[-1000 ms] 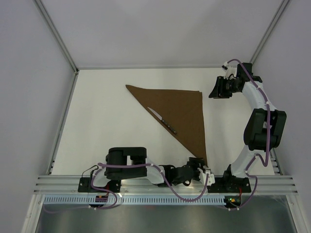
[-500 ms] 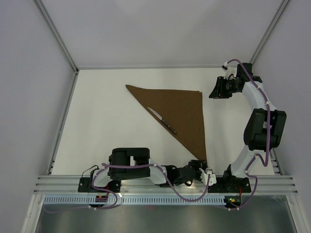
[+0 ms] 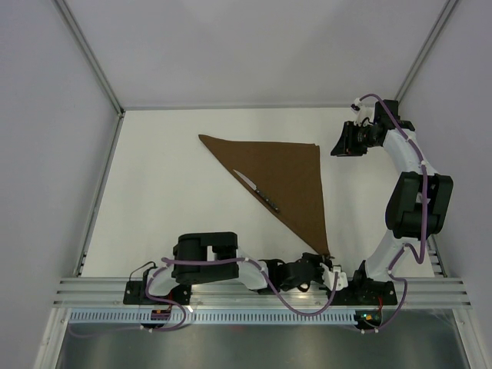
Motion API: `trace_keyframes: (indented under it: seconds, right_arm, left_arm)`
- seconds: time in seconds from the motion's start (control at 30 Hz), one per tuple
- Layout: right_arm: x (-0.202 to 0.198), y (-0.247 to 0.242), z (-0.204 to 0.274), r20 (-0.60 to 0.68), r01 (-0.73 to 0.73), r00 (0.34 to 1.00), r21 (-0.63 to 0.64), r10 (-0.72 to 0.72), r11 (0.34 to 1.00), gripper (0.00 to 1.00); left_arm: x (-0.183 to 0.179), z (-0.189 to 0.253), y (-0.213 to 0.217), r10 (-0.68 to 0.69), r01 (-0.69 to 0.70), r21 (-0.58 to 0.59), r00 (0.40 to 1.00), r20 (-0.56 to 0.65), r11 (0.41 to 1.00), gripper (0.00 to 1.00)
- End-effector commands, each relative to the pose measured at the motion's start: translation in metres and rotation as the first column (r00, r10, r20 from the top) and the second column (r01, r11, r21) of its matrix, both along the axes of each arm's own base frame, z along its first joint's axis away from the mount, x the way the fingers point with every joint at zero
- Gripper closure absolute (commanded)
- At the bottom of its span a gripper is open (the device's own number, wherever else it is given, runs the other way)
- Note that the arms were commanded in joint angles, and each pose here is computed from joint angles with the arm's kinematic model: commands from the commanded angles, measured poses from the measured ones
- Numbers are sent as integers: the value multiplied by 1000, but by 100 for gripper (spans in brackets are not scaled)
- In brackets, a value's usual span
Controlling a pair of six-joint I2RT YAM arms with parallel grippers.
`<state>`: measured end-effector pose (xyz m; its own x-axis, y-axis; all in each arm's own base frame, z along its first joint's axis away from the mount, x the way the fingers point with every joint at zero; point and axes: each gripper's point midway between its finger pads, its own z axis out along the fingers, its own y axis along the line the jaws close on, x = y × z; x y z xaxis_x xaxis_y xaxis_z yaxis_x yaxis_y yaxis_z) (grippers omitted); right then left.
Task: Fold the napkin, place the utensils inside, and roll it up
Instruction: Fold the napkin
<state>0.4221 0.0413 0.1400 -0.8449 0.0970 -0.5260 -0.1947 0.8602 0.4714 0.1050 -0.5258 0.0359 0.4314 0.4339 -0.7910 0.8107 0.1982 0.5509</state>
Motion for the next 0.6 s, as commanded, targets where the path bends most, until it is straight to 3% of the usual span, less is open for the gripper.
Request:
trace_keyframes:
  seconds: [0.0,0.13,0.33,0.43,0.57]
  right_arm:
    - [3,1,13,43,2,999,19,-3,1000,64]
    - [3,2,14,45,-1,999,23,0,1000,64]
    - [2,2,13,43,-5,999,25,4,1000,64]
    - [2,3,14,43,-6,999,27,5,1000,64]
    - [1,3,14,43,-10,999,30,9,1000,64]
  left_arm:
    - [2,24,-10,2,-3,-58,1000,-11,998,98]
    - [12,43,-6,38,-45,-109,997,-67,993,98]
    - [60,74,17,143,-209,-208,945,-295,955,98]
    - [86,88,34,158,-313,-268,866,-474,911,98]
    - [122,98,60,191,-434,-298,781,-594,850,98]
